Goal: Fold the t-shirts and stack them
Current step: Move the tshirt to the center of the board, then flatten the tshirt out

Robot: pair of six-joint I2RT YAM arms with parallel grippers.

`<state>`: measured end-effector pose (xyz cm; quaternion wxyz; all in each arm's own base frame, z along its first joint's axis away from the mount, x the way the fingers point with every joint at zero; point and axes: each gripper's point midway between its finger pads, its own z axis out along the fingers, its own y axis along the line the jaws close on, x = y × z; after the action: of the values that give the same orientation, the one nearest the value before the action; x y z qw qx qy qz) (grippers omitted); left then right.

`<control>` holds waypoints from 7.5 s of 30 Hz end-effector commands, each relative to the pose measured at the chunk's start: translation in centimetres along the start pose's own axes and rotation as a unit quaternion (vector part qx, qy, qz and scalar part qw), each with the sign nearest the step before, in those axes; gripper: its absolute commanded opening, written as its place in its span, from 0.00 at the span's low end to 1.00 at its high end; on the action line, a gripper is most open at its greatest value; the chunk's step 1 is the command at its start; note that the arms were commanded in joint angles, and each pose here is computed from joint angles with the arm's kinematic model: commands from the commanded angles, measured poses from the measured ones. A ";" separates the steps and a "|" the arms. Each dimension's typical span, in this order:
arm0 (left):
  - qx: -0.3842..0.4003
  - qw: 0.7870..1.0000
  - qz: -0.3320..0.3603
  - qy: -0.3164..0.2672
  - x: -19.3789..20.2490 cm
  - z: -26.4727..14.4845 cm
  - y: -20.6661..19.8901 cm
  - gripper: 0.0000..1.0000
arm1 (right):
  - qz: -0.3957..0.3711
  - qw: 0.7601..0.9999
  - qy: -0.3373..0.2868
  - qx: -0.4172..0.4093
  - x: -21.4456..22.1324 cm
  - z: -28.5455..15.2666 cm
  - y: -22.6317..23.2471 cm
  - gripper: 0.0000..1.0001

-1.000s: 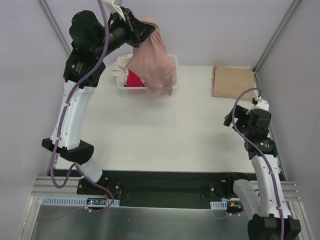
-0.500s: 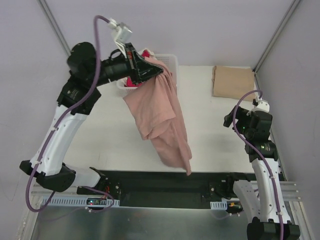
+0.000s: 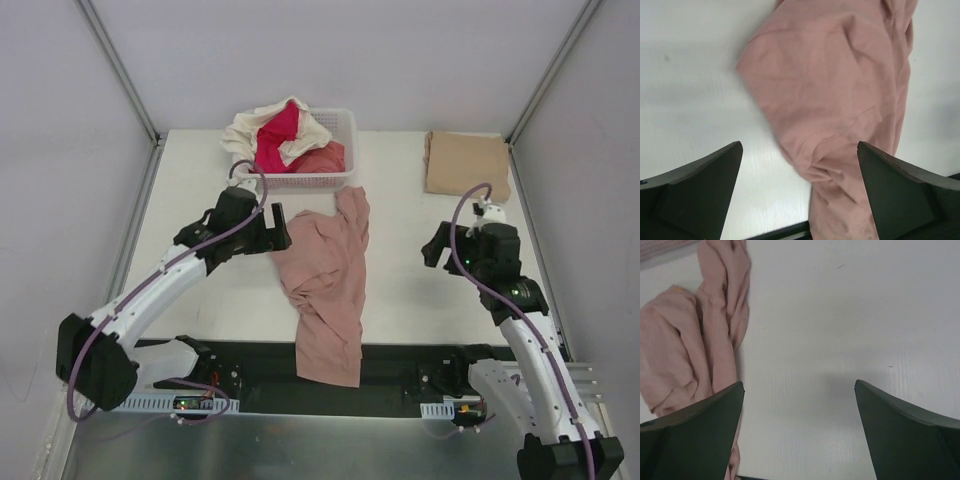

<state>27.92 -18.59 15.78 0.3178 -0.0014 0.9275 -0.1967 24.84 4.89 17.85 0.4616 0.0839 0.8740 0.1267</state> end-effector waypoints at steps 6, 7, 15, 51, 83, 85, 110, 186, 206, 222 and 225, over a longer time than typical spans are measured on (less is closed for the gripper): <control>0.059 0.994 -0.093 0.027 6.9 -0.8 0.0 0.99 | -0.114 0.969 0.180 -0.126 13.3 -0.8 8.9 0.97; 0.072 0.993 -0.093 0.027 7.0 -0.6 -0.4 0.98 | -0.145 0.959 0.194 -0.148 14.9 -1.6 10.4 0.97; 0.087 0.987 -0.117 0.062 9.1 2.9 -0.5 0.77 | -0.238 0.908 0.295 -0.177 22.4 -4.9 14.0 0.97; -0.002 0.981 -0.111 -0.162 1.8 -5.4 3.5 0.00 | -0.336 0.869 0.351 -0.093 27.1 -6.8 13.4 0.01; 0.237 0.766 0.067 -0.594 -16.1 -48.4 -9.4 0.00 | -0.154 0.929 -0.330 -0.062 -24.3 -26.2 8.4 0.00; 0.271 0.750 0.088 -0.597 -14.8 -50.7 -10.6 0.00 | -0.161 0.908 -0.363 -0.137 -24.4 -30.0 9.7 0.01; -0.082 0.869 0.050 -0.485 -30.0 -26.0 -1.2 0.00 | -0.218 0.919 -0.226 0.237 -26.9 -10.0 4.4 0.04; -0.029 0.973 -0.209 0.093 -2.8 11.8 11.4 0.99 | -0.100 0.935 0.333 0.068 -1.0 28.6 3.1 0.97; 0.000 0.987 -0.146 0.060 1.9 3.4 3.8 0.99 | -0.032 0.950 0.293 0.101 4.4 12.8 -0.1 0.97; -0.071 0.973 -0.168 0.143 1.8 12.8 7.2 0.99 | 0.019 0.900 0.387 0.199 9.7 12.4 -7.7 0.97; -0.059 0.975 -0.166 0.136 0.0 13.9 7.0 0.99 | 0.031 0.900 0.384 0.203 9.5 12.8 -8.3 0.97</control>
<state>34.05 -17.37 3.41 0.1386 -0.1437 0.9616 -0.1884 29.93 2.92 1.62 0.0696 0.1252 0.9897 0.0024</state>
